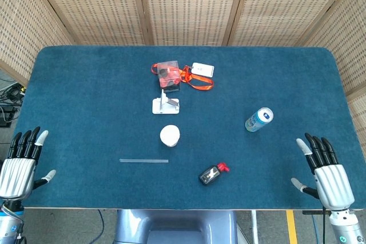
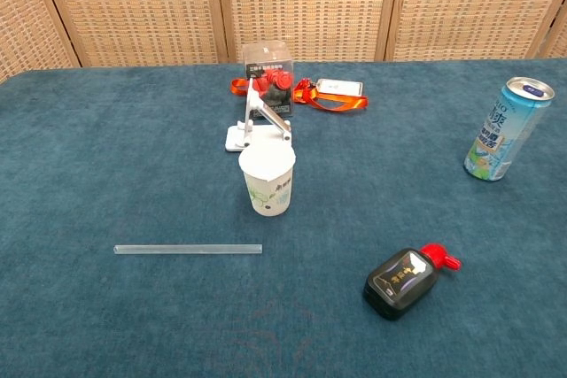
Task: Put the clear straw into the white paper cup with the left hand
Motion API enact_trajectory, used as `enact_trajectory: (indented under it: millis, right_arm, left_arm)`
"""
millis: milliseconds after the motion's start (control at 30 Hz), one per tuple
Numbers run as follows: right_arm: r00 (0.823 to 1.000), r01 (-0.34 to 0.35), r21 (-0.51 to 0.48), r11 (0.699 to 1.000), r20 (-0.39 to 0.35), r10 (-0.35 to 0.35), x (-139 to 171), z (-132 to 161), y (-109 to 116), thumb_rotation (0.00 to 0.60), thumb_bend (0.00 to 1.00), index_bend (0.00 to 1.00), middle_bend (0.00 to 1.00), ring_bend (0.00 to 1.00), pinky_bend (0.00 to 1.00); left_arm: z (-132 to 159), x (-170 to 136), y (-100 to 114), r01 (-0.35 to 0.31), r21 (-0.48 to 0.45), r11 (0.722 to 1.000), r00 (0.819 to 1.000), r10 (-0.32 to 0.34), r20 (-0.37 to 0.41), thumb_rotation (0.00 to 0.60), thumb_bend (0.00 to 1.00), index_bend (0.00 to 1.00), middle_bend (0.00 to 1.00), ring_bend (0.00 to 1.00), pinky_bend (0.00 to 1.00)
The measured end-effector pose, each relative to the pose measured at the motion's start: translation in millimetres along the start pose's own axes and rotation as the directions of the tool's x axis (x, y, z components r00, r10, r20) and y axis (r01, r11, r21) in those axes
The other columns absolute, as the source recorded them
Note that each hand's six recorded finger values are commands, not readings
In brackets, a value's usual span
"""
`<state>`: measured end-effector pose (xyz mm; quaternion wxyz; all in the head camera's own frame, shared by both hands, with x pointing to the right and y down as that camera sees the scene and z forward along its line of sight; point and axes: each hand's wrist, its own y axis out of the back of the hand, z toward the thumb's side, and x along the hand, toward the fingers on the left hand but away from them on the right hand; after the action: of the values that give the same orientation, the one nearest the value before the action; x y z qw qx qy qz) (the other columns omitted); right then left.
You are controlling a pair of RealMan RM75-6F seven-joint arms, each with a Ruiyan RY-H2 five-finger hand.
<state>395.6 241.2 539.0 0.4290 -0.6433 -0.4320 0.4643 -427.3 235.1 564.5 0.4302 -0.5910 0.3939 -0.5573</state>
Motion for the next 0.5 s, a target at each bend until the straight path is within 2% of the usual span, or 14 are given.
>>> enact_trajectory:
  millis: [333, 433, 500]
  right_arm:
    - [1.0, -0.001, -0.002, 1.0, 0.004, 0.001, 0.4, -0.7, 0.1, 0.6, 0.09, 0.05, 0.0, 0.0, 0.0]
    - [1.0, 0.0, -0.006, 1.0, 0.007, 0.0, 0.2, -1.7, 0.8, 0.6, 0.09, 0.05, 0.0, 0.0, 0.0]
    - [1.0, 0.001, -0.011, 1.0, 0.009, -0.001, 0.0, -2.3, 1.5, 0.6, 0.09, 0.05, 0.0, 0.0, 0.0]
  left_arm:
    - [5.2, 1.4, -3.0, -0.004, -0.027, 1.0, 0.999, 0.005, 0.037, 0.6, 0.06, 0.0, 0.0, 0.0, 0.0]
    - [9.5, 2.7, -7.2, 0.008, -0.034, 0.999, 0.999, -0.006, 0.053, 0.6, 0.13, 0.1, 0.0, 0.0, 0.0]
    - [15.9, 4.9, -12.3, 0.026, -0.039, 0.999, 0.997, -0.023, 0.072, 0.6, 0.17, 0.21, 0.0, 0.0, 0.0]
